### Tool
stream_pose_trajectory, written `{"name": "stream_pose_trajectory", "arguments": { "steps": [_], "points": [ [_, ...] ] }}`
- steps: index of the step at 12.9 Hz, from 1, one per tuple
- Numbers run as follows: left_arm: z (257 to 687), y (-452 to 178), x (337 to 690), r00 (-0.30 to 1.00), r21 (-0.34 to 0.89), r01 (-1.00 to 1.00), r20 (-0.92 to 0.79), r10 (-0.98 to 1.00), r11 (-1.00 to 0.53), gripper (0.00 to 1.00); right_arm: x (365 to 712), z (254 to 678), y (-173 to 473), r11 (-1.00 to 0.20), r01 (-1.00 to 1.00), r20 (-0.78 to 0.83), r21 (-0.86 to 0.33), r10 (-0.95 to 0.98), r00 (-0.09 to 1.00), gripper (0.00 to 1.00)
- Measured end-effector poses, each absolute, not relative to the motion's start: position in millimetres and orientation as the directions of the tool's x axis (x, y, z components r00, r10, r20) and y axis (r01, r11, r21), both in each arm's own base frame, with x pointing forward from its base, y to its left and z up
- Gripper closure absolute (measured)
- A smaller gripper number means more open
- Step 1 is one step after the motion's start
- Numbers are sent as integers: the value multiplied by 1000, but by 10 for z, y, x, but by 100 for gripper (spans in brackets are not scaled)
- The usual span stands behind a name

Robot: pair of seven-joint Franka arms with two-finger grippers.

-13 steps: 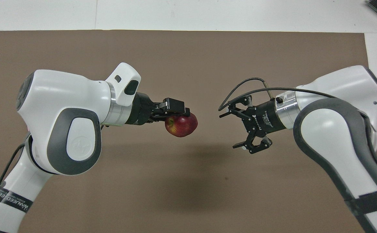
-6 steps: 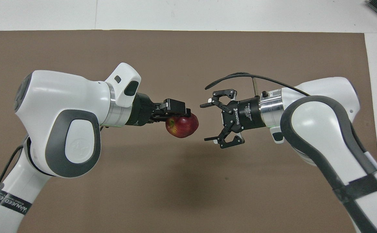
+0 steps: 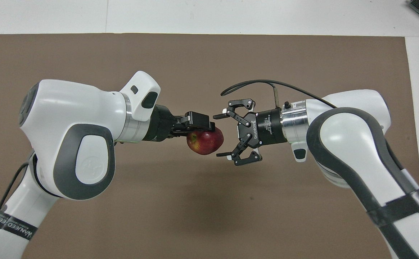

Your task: Move apple from plate to bowl

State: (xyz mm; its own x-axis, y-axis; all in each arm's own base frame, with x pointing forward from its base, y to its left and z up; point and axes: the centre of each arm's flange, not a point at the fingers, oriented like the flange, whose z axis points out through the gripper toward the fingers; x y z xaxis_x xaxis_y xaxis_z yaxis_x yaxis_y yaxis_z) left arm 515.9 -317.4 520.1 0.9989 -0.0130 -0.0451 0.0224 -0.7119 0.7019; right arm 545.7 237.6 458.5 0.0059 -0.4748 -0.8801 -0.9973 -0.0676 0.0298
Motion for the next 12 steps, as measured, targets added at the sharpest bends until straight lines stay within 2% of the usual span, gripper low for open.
{"name": "stream_pose_trajectory", "arguments": {
  "steps": [4, 6, 7, 8, 12],
  "points": [
    [5221, -3190, 5153, 999, 703, 18, -39, -13, -711, 25, 5447, 4611, 2439, -55, -998, -888, 27, -459, 1, 0],
    [5223, -3184, 5159, 999, 703, 19, -36, -9, -711, 25, 5432, 4620, 2468, -56, -998, -889, 25, -458, 4, 5],
    [5229, -3169, 5176, 1000, 703, 20, -29, -1, -710, 25, 5423, 4622, 2463, -56, -998, -889, 25, -458, 3, 12],
    [5230, -3159, 5184, 1000, 703, 20, -27, 2, -711, 25, 5423, 4630, 2455, -53, -998, -889, 23, -459, 3, 24],
    [5236, -3165, 5183, 1000, 703, 17, -24, 0, -711, 25, 5422, 4640, 2439, -51, -998, -889, 23, -458, 3, 30]
  ]
}}
